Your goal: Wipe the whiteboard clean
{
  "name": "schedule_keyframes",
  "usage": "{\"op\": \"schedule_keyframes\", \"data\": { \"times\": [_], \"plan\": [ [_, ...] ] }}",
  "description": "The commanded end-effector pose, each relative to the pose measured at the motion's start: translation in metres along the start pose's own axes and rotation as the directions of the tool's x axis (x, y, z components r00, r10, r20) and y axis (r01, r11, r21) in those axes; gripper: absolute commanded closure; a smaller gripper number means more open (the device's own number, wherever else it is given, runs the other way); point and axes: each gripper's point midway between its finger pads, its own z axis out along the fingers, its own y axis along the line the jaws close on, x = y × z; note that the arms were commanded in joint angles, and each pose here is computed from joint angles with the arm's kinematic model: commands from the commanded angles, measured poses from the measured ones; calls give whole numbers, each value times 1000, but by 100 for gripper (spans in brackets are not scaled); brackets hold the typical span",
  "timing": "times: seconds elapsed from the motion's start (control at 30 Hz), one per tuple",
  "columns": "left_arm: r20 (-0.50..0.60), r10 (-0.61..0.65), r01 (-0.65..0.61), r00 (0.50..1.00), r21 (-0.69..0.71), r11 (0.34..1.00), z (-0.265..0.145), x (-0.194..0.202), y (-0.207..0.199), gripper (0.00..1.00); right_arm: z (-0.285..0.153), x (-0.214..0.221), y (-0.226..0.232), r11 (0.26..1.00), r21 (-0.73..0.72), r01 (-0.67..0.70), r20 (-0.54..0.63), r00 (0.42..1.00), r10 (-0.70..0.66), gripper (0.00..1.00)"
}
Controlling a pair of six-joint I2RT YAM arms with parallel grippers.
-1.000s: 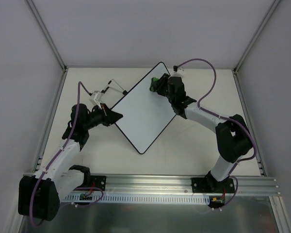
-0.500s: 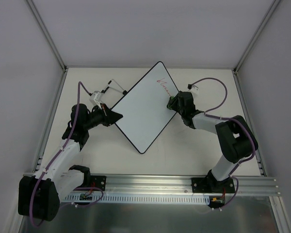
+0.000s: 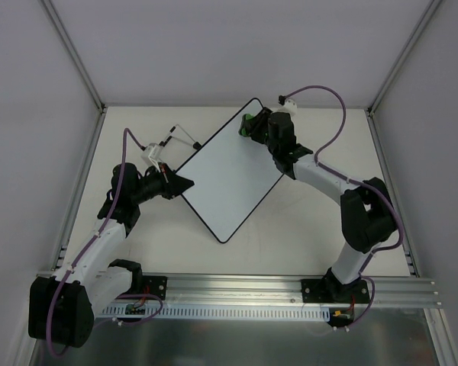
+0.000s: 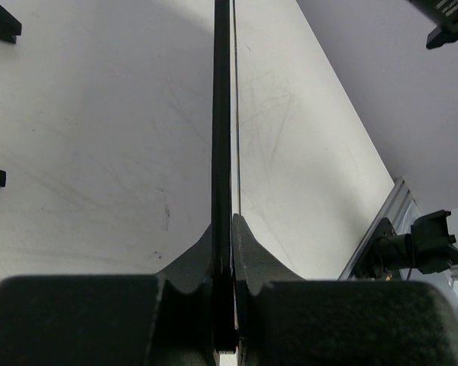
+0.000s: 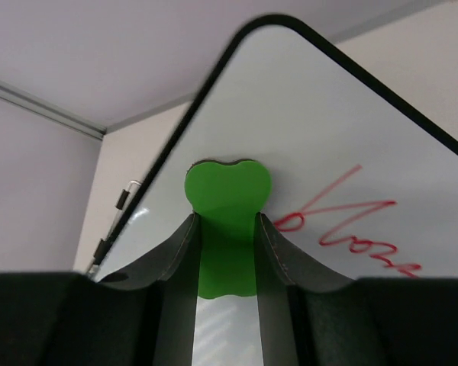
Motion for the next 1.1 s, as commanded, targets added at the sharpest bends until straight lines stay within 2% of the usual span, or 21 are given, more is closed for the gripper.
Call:
{"op": "schedule_keyframes", "data": {
  "times": [0.0,0.17,0.3,0.37,0.53,0.63,0.77,1.07],
  "plan": [
    [-136,154,-146,979,64,987,-2,40,2,100,11,-20,32,997,-77,-8,43,999,11,100],
    [-131,156,-150,979,61,987,-2,38,2,100,18,-13,11,999,-14,-38,32,999,39,100],
    [-132,161,-154,978,63,986,-3,39,2,100,10,11,-44,992,109,-65,3,998,65,100],
    [-131,162,-155,978,63,986,-3,38,2,100,1,30,-86,979,189,-77,-23,996,83,100],
    [-140,157,-148,978,69,987,-2,40,1,100,-32,78,-164,937,339,-82,-83,990,117,100],
    [-143,153,-144,978,73,987,-2,41,1,100,-37,89,-177,929,362,-77,-102,987,122,100],
    [-144,153,-144,978,74,987,-2,41,1,100,-32,84,-163,943,323,-77,-109,987,118,100],
    [-152,149,-136,977,91,987,-2,43,-3,100,7,0,-54,993,75,-91,21,996,89,100]
  ]
}}
